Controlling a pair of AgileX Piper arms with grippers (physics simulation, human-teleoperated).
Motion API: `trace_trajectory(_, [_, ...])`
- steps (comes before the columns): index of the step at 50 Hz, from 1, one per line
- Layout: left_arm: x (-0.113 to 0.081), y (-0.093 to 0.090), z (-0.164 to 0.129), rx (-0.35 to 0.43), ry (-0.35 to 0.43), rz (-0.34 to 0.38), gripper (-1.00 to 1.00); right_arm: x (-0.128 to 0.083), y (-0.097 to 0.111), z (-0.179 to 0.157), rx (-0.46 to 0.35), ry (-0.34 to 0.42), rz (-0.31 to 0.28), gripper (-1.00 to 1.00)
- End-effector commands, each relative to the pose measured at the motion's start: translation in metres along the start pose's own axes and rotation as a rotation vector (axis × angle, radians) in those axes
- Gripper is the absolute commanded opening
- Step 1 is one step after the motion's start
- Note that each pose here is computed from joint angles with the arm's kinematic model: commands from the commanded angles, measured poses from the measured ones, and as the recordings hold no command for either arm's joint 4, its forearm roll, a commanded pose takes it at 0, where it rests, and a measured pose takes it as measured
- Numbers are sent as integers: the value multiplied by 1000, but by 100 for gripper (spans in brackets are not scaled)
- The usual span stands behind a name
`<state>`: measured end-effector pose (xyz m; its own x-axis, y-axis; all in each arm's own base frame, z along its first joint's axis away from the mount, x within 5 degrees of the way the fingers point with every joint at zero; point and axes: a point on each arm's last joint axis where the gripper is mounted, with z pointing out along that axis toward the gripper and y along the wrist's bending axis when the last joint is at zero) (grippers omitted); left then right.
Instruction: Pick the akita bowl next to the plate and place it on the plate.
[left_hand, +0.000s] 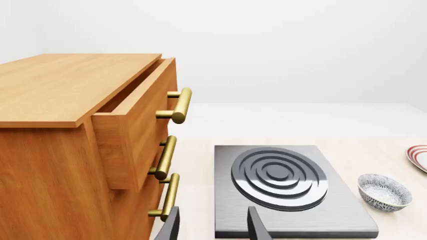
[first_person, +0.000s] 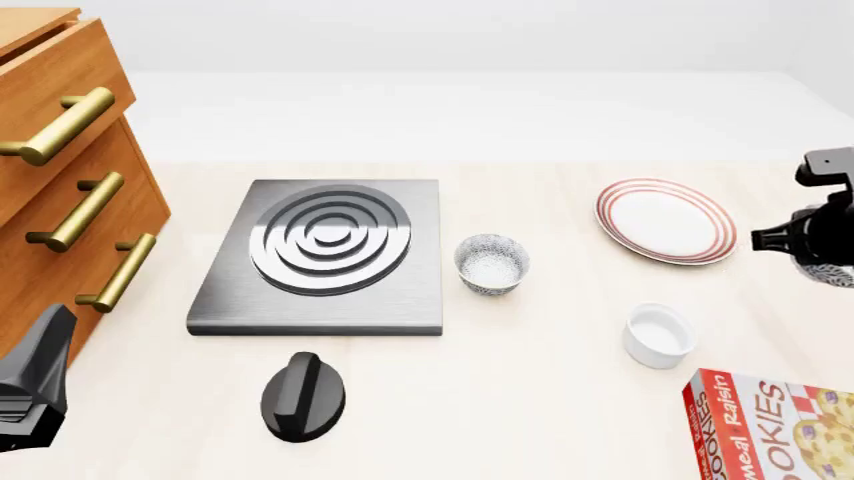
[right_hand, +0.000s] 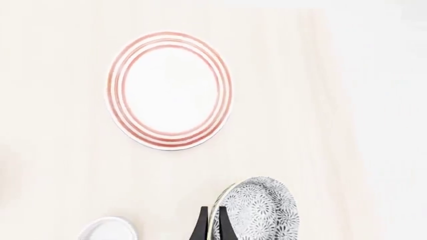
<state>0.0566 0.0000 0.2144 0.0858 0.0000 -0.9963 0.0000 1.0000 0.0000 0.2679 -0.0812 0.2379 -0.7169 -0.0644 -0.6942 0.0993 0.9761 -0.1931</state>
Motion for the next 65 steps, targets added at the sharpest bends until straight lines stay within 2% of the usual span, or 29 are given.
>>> trace_trajectory(1, [0,0,0,0,0,0,100,-21,-1,-20,0,-38,-43,-100])
trace_trajectory(15, [0,0,0,0,0,0,100,-41,3,-26,-16,-63,-77,-100])
trace_trajectory(32, [0,0,0,0,0,0,100,-80,20,-19,-66,-107,-147,-100])
trace_trajectory(53, [0,0,0,0,0,0,100,-124,45,17,-121,-127,-223,-100])
trace_trajectory(65, [0,0,0,0,0,0,100,-128,64,46,-152,-107,-243,-100])
